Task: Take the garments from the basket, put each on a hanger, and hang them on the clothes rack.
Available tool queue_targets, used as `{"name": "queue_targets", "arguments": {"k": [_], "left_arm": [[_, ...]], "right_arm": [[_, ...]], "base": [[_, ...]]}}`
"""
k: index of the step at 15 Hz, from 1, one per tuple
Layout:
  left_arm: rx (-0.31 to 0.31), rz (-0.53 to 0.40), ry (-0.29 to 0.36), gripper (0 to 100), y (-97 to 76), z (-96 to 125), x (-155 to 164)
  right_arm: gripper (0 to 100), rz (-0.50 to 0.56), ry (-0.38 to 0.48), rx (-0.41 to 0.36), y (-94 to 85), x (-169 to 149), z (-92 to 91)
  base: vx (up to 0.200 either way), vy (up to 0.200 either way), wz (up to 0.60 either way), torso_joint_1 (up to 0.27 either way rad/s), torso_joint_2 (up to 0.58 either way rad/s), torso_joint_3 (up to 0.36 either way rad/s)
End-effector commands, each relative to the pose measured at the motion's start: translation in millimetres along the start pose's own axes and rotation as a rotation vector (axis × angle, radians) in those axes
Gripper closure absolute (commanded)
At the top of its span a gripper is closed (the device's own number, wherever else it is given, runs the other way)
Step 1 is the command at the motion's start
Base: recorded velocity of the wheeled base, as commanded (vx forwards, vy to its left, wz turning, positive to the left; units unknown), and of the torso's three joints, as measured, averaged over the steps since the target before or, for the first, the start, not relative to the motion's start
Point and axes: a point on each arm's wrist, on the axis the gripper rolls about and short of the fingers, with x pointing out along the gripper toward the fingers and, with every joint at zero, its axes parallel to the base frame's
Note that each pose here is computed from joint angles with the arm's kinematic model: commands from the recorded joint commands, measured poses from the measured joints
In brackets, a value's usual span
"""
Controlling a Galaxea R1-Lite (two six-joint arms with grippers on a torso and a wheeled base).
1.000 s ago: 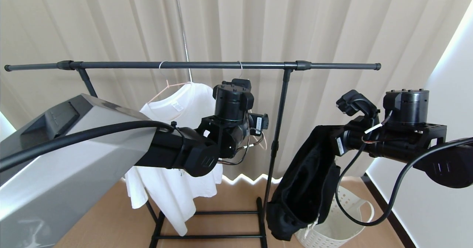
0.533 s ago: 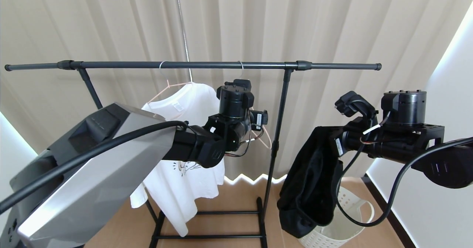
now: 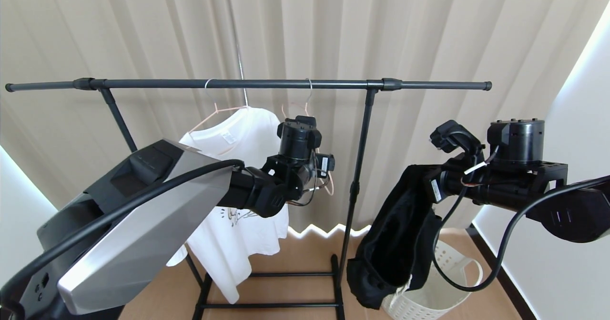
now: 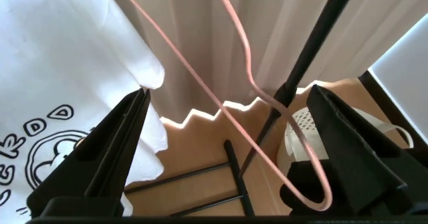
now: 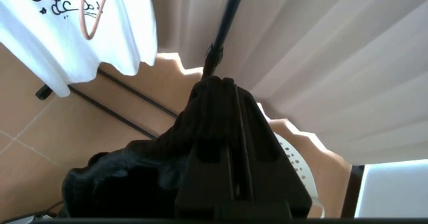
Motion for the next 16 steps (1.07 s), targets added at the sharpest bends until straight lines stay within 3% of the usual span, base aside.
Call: {"name": "queue_targets", "arguments": {"k": [1, 16], "left_arm": [[-0.003, 0.006, -0.005, 0, 5.1, 6, -7], [0.031, 0.047, 0.018, 0, 22.9, -2, 6]], "right_arm": [[100, 0.003, 0.002, 0.000, 0.6, 1, -0.6], [100, 0.005, 0.000, -0.002, 1.6, 0, -0.1]], "base": [[0.000, 0.000, 0.00, 0.000, 0.00, 0.000], [0.000, 0.000, 0.00, 0.000, 0.00, 0.000]]}}
